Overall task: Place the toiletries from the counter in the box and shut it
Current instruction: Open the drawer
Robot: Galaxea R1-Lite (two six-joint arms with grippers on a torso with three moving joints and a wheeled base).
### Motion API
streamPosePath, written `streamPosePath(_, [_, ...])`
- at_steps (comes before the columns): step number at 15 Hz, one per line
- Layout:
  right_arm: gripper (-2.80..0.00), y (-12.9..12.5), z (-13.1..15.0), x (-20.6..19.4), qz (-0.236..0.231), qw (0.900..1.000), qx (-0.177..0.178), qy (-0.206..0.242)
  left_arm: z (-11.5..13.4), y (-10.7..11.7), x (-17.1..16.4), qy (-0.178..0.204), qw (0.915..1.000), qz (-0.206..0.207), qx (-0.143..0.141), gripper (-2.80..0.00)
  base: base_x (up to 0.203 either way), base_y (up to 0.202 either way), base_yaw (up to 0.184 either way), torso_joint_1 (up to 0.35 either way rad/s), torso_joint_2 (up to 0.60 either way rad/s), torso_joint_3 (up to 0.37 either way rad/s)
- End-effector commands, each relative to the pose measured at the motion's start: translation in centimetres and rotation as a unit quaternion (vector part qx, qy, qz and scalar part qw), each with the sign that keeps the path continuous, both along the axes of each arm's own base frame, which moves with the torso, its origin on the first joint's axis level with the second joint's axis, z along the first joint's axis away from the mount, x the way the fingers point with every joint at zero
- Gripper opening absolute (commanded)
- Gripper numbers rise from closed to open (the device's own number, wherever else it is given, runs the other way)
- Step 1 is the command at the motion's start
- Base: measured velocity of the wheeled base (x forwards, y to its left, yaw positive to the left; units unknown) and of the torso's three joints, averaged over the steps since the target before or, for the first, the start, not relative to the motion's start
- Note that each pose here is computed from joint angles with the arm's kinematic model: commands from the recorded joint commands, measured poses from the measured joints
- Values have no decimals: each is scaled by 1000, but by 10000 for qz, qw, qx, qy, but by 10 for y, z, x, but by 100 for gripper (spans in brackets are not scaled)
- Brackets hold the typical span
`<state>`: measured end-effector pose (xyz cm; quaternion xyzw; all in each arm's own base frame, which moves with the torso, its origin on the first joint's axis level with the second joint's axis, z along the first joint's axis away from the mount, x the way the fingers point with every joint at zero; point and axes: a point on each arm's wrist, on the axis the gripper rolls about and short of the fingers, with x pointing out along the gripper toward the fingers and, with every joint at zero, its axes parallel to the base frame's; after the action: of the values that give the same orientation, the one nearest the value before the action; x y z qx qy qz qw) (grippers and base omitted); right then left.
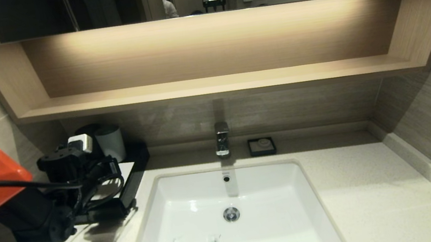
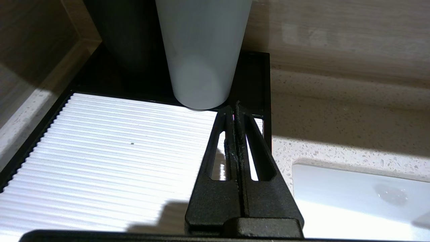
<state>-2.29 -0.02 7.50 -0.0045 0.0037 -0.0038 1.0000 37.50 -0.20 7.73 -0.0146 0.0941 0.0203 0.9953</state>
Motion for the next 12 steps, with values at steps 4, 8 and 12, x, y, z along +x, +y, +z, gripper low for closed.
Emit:
streamPosePath(4, [-280,0,0,0,4,10000,-1,1,13,0,-19,-21,10000,-1,-11,-280,0,0,0,0,0,0])
streamPosePath(8, [-280,0,0,0,6,10000,-1,0,14,2,-33,172,9998,46,-16,-280,0,0,0,0,0,0])
streamPosePath(12, [-280,0,0,0,0,10000,-1,-1,11,7,-39,286,9995,116,-15,-280,0,0,0,0,0,0])
